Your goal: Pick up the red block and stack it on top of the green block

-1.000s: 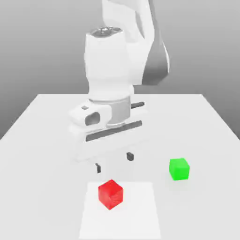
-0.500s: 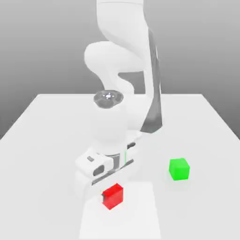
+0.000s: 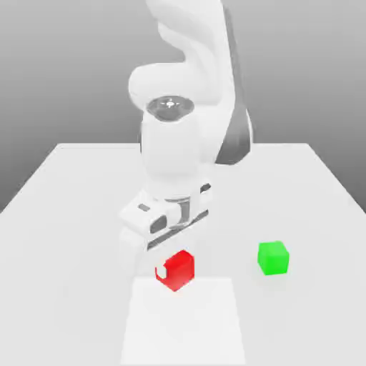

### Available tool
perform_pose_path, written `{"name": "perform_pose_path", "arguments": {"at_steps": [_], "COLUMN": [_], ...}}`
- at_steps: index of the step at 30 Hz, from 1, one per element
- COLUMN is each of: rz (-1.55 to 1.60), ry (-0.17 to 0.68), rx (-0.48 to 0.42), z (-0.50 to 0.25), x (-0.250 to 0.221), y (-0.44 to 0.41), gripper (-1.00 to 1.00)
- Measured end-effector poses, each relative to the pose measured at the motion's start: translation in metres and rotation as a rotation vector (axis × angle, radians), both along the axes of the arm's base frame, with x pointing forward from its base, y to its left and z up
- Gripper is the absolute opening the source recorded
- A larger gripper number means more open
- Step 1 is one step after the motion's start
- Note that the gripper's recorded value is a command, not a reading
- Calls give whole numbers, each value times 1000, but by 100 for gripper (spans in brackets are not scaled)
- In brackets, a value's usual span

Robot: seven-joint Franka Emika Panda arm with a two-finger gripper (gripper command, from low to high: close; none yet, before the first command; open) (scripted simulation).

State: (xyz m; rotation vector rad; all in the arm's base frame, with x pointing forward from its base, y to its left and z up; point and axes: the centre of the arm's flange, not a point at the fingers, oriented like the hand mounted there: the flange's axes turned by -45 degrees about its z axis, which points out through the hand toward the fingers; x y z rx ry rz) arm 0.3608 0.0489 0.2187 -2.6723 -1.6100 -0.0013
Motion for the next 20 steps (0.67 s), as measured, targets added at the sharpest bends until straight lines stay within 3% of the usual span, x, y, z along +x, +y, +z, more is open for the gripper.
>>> {"name": "perform_pose_path", "arguments": {"at_steps": [11, 17, 18, 20], "rz": [960, 1053, 1051, 1051], "ry": [-14, -17, -17, -17], "rx": [-6, -10, -11, -11], "z": [17, -27, -34, -34], "x": [-99, -110, -110, -110], "y": [138, 148, 147, 147], "gripper": [-100, -100, 100, 100]}}
